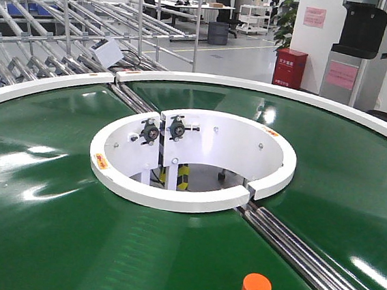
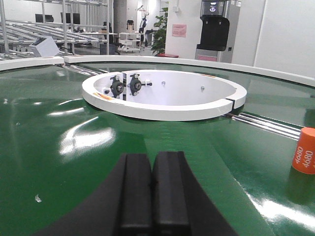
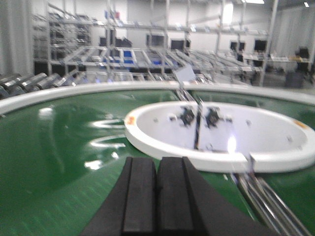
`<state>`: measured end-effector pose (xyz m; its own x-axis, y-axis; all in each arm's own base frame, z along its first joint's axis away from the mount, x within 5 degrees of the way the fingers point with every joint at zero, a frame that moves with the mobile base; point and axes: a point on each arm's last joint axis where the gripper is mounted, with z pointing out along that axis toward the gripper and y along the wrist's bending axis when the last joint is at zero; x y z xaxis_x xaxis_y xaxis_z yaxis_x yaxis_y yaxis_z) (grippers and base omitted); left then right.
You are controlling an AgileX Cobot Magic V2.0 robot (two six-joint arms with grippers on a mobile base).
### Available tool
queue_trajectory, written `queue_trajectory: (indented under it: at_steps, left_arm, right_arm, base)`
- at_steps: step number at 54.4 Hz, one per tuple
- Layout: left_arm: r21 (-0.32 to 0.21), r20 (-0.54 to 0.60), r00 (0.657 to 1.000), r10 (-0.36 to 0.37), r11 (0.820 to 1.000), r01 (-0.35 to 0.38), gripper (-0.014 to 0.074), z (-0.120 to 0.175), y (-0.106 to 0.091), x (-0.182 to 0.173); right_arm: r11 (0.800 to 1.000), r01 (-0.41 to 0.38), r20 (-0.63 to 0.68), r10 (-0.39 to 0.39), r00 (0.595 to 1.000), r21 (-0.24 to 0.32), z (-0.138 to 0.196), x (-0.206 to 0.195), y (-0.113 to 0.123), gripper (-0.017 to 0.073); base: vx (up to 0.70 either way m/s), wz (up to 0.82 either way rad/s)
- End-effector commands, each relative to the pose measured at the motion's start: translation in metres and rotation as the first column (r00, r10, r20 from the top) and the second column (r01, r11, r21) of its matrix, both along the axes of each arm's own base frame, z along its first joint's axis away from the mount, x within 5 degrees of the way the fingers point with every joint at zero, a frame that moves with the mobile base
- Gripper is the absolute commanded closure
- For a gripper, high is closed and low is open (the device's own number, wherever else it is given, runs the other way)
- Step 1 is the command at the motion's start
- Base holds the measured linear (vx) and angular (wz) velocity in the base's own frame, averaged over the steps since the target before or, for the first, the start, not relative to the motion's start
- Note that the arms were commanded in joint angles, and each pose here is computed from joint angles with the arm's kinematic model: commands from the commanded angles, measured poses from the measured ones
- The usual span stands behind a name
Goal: Grab orange capacitor from left shelf to right conveyor
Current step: 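Withdraw the right gripper upward away from the cylinder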
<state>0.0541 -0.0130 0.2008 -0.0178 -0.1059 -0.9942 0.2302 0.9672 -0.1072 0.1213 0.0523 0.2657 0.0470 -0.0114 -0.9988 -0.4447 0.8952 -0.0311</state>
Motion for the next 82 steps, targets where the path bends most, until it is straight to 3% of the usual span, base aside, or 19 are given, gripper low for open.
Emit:
queue_trajectory:
  at_steps: [1,6,12,22,27,44,82]
  left_arm:
    - [-0.037,0.111,0.994,-0.002,0.999,0.007,0.06,0.018,0.001,-0.002]
    - [-0.037,0.111,0.994,-0.002,0.999,0.007,0.06,0.018,0.001,-0.002]
    - [-0.037,0.111,0.994,-0.002,0.999,0.007,0.06,0.018,0.001,-0.002]
    - [-0.037,0.111,0.994,-0.002,0.999,0.007,0.06,0.018,0.001,-0.002]
    - [-0.037,0.111,0.994,-0.002,0.999,0.007,0.06,0.018,0.001,-0.002]
    - [-0.037,0.11,0.994,-0.003,0.999,0.007,0.06,0.018,0.0,-0.002]
    - [-0.037,0.111,0.994,-0.002,0.999,0.007,0.06,0.018,0.001,-0.002]
  right_arm:
    - [0.996,0.085,-0.041,-0.084,0.996,0.024,0.004,0.005,-0.005,0.0571]
    - [0.987,0.155,-0.133,-0.158,0.979,-0.032,-0.006,0.005,-0.012,0.0571]
    - [0.977,0.186,-0.077,-0.194,0.978,-0.107,-0.019,-0.006,-0.019,0.0571]
    - [0.95,0.311,-0.026,-0.311,0.95,0.012,-0.063,-0.038,-0.041,0.0571]
    - [0.942,0.332,-0.067,-0.335,0.94,-0.044,-0.069,-0.046,-0.043,0.0571]
    - [0.848,0.514,-0.071,-0.525,0.848,-0.133,-0.079,-0.065,-0.057,0.0571]
    - [0.842,0.528,-0.076,-0.537,0.84,-0.114,-0.079,-0.065,-0.058,0.0571]
  base:
    - [0.0,0.0]
    - [0.0,0.0]
    - [0.0,0.0]
    - [0.0,0.0]
    - [0.0,0.0]
    - [0.0,0.0]
    - [0.0,0.0]
